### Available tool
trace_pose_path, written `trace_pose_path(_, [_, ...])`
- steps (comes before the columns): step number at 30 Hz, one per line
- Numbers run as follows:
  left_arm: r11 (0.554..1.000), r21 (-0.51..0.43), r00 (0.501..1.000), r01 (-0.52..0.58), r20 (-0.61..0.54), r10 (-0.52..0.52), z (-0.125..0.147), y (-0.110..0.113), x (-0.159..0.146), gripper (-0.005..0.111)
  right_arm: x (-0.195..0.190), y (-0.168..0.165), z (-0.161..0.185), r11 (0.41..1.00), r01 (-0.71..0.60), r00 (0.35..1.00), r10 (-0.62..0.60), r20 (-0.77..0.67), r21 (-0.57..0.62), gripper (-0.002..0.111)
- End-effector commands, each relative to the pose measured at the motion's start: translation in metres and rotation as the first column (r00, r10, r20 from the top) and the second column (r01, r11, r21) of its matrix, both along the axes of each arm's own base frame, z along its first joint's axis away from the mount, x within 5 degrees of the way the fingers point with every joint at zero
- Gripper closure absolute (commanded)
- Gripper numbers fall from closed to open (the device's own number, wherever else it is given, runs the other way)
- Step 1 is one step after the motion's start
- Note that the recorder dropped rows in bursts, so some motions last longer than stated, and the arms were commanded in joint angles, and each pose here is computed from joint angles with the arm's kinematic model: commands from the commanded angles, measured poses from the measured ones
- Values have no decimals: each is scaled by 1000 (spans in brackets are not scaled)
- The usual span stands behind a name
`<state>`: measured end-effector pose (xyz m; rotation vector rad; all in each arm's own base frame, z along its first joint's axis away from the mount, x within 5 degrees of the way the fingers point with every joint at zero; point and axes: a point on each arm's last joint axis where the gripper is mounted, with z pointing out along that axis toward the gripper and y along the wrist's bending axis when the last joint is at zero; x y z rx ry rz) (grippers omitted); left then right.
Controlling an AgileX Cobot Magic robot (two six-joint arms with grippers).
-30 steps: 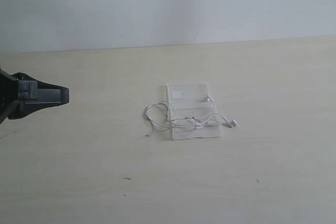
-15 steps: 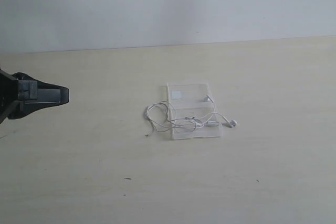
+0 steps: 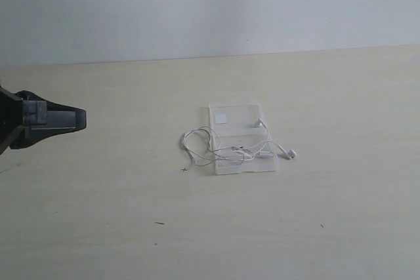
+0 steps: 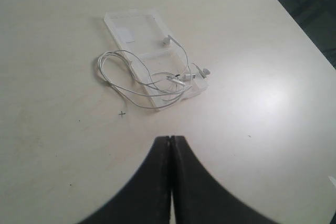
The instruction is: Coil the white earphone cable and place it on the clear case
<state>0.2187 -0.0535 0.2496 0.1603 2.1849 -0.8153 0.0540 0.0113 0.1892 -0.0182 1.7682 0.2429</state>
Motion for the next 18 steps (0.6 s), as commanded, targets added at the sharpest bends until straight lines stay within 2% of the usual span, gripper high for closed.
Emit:
trace_pose_path(1, [1000,1,1000,-5,-1,5,-1,1,0,107,0,0,0,1000,7,1000,-7,16,0,108])
trace_pose_path(11, [1000,3,1000,-4,4,4,-1,1,-1,107,0,0,0,1000,7,1000,-7,16,0,108])
trace_pose_path(14, [988,144,985,-57,168,32,13,10,-4,107,0,0,0,1000,7,1000,-7,16,0,108])
trace_pose_path(16, [951,283,944,-123,330,23,29,18,-11,107,0,0,0,1000,7,1000,-7,16,0,108])
trace_pose_path(18, [893,397,881,-213,473,0,47,26,-22,107,0,0,0,1000,7,1000,-7,16,0,108])
